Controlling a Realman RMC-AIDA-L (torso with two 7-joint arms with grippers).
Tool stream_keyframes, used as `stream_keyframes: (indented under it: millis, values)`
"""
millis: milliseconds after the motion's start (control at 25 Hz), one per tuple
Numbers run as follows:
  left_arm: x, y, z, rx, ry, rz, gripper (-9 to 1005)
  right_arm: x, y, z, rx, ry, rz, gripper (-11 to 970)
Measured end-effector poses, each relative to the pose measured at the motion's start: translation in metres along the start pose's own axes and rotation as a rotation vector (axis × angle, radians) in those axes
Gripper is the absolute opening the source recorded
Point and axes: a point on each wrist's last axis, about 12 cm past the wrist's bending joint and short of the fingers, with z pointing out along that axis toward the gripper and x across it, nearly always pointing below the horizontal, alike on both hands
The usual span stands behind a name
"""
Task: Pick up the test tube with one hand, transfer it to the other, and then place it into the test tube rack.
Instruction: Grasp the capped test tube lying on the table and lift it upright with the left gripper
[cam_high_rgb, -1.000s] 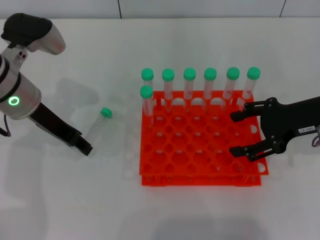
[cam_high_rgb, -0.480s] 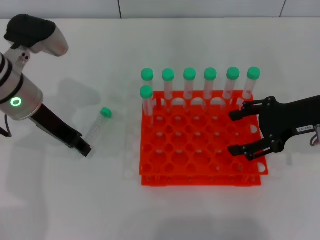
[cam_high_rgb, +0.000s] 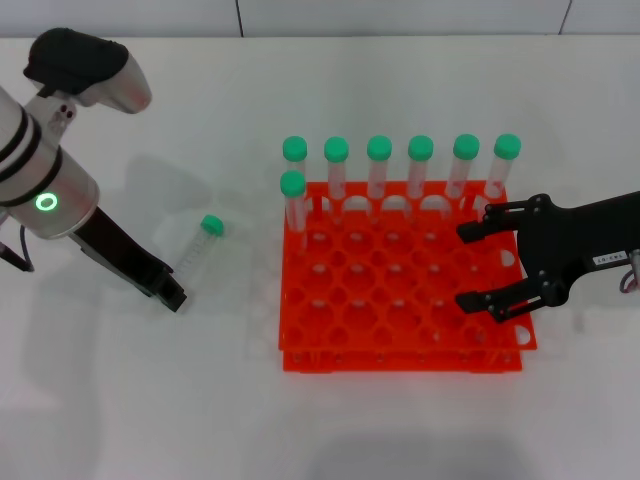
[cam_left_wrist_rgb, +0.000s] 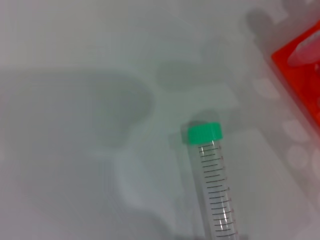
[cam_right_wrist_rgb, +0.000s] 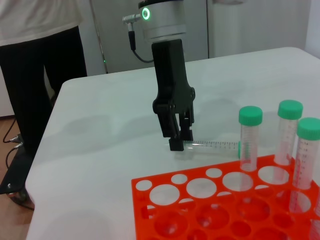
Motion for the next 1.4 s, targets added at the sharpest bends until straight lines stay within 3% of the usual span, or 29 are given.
stream_keyframes:
  millis: [440, 640, 960, 1400]
  values:
    - [-0.005, -0.004, 0.002, -0.013, -0.003, 0.010, 355, -0.003, -0.001, -0.001, -0.001, 0.001, -0.017, 870]
    - [-0.004, -0.002, 0.002, -0.015, -0.014, 0.000, 186, -0.005, -0.001, -0.001, -0.003, 0.001, -0.022, 870]
    - [-0.005, -0.001, 0.000, -0.018, -0.037, 0.005, 186, -0.005, -0.001, -0.002, -0.001, 0.001, -0.026, 869]
    - [-0.001, 0.008, -0.046, -0.082, -0.445, 0.088, 186, -0.004, 0.000, -0.003, 0.005, -0.010, -0.017, 870]
